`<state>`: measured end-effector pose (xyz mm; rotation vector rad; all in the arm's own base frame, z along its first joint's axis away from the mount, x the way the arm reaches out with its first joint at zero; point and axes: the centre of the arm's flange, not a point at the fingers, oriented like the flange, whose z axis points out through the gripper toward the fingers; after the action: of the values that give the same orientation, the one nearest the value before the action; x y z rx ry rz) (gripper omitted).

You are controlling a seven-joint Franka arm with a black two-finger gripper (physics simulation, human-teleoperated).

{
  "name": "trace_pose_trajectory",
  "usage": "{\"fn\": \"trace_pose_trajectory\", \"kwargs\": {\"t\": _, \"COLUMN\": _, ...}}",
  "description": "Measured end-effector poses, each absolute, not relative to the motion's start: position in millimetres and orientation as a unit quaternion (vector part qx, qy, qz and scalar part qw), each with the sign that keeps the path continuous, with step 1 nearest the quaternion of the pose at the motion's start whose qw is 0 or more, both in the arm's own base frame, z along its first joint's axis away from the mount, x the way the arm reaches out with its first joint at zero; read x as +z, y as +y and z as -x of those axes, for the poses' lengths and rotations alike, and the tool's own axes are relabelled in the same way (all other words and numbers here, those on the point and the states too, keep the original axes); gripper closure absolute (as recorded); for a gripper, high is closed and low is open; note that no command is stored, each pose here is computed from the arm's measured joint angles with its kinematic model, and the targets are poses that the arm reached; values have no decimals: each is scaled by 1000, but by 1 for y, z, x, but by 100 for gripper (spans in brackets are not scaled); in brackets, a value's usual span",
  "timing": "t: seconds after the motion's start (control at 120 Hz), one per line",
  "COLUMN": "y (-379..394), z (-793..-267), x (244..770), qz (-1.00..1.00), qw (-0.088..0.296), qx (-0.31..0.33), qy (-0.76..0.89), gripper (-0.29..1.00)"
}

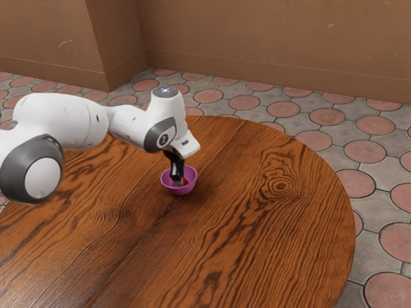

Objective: Take strawberry from the bowl

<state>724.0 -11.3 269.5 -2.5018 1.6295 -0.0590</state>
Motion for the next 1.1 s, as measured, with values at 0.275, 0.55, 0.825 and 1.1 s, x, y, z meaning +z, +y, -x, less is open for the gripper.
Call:
{"fn": "trace_pose_trajectory", "kwargs": {"t": 0.275, "y": -58, "z": -636, "x": 327, "qz": 837, "qw": 77, "qx": -8, "qy": 541, "gripper": 70}}
{"fn": "trace_pose_trajectory", "kwargs": {"t": 0.55, "y": -106, "z": -564, "x": 305, "qz": 857, "qw": 59, "qx": 27, "qy": 511, "gripper": 71}}
{"fn": "trace_pose_trajectory", "kwargs": {"t": 0.825, "y": -113, "z": -560, "x": 307, "qz": 887, "qw": 57, "qx": 22, "qy": 458, "gripper": 41}}
{"fn": "trace_pose_trajectory", "kwargs": {"t": 1.1, "y": -106, "z": -560, "x": 435, "qz": 911, "qw": 81, "qx": -59, "qy": 400, "gripper": 11}}
